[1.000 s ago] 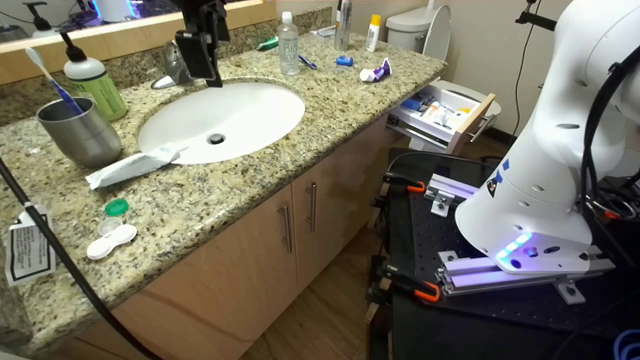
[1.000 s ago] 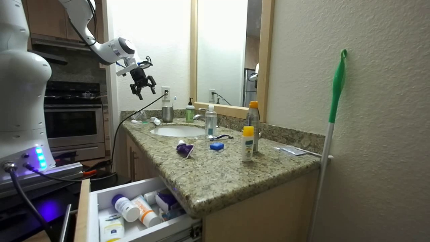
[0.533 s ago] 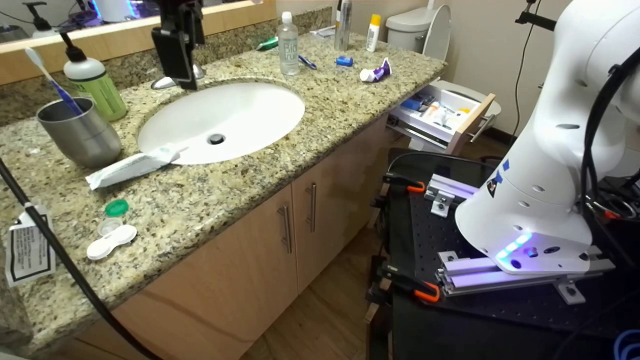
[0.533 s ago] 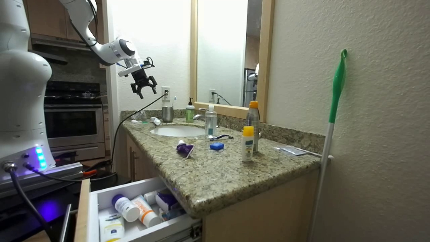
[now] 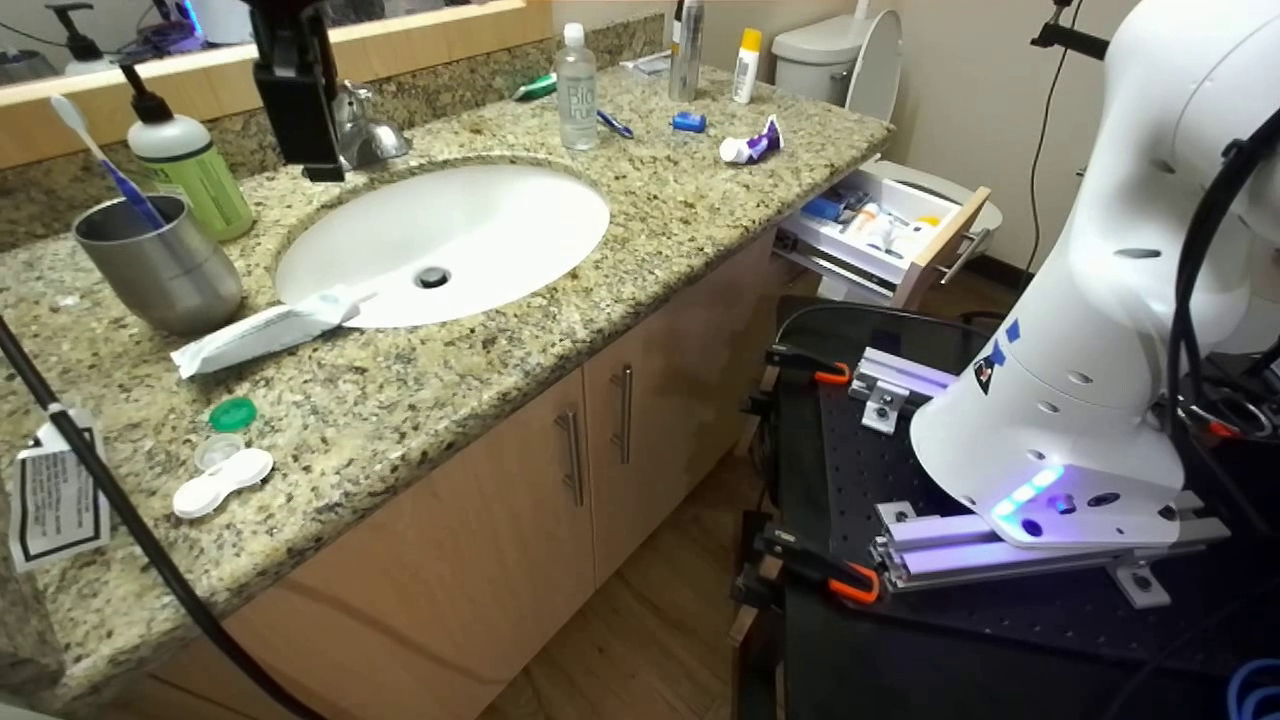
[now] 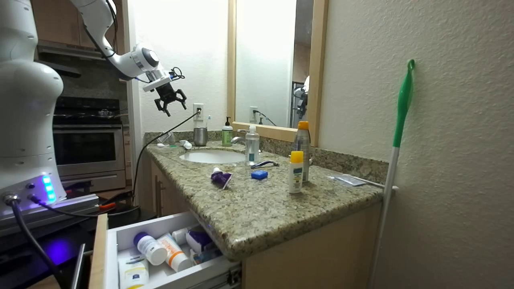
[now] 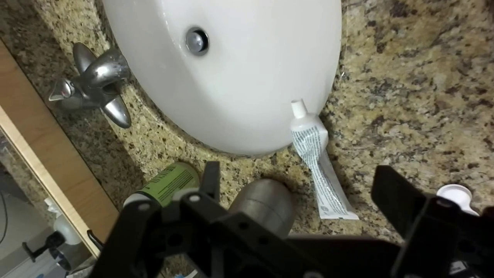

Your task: Move the purple tube of tooth paste to the right, move the blue object to the right, move the white tube to the right, remove the toothbrush from the silver cup and place it on the right side of the counter

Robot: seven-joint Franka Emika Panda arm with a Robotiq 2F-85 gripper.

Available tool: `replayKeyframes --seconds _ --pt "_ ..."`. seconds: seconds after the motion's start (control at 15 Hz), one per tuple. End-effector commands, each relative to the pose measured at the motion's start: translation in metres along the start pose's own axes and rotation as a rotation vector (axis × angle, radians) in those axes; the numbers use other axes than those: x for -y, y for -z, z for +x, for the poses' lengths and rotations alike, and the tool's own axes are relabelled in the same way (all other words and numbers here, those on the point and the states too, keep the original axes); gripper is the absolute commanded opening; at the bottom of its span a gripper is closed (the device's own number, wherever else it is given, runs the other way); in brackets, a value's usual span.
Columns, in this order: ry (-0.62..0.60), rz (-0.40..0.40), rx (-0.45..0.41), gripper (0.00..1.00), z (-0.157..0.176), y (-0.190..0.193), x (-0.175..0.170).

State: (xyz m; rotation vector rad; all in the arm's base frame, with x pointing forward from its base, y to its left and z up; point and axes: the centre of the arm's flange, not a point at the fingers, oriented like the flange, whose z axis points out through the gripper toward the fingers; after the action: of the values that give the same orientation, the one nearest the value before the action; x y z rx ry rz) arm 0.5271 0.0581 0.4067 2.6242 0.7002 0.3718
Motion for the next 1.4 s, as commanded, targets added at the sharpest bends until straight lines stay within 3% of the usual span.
replayKeyframes --seconds 0.0,0.13,0.4,0.6,0.67,0.73,0.93,1.13,1.33 --pt "-0.072 -0.164 -0.052 1.00 -0.004 0.007 -0.006" --pt "-0.021 0.035 -0.087 1.00 0.002 -0.004 -0.006" --pt "0.012 0.237 -0.132 1.00 0.006 -0.035 -0.005" --pt "0.054 0.391 -0.073 1.00 0.006 -0.067 0.008" --pt "0.047 0.415 0.000 1.00 0.007 -0.073 0.014" --pt "0.028 0.360 -0.072 1.00 0.003 -0.065 0.024" --pt "0.037 0.400 -0.017 1.00 0.002 -0.074 0.027" --pt "0.111 0.244 0.014 1.00 0.009 -0.112 0.008" --pt "0.204 0.177 0.009 1.00 0.018 -0.143 -0.005"
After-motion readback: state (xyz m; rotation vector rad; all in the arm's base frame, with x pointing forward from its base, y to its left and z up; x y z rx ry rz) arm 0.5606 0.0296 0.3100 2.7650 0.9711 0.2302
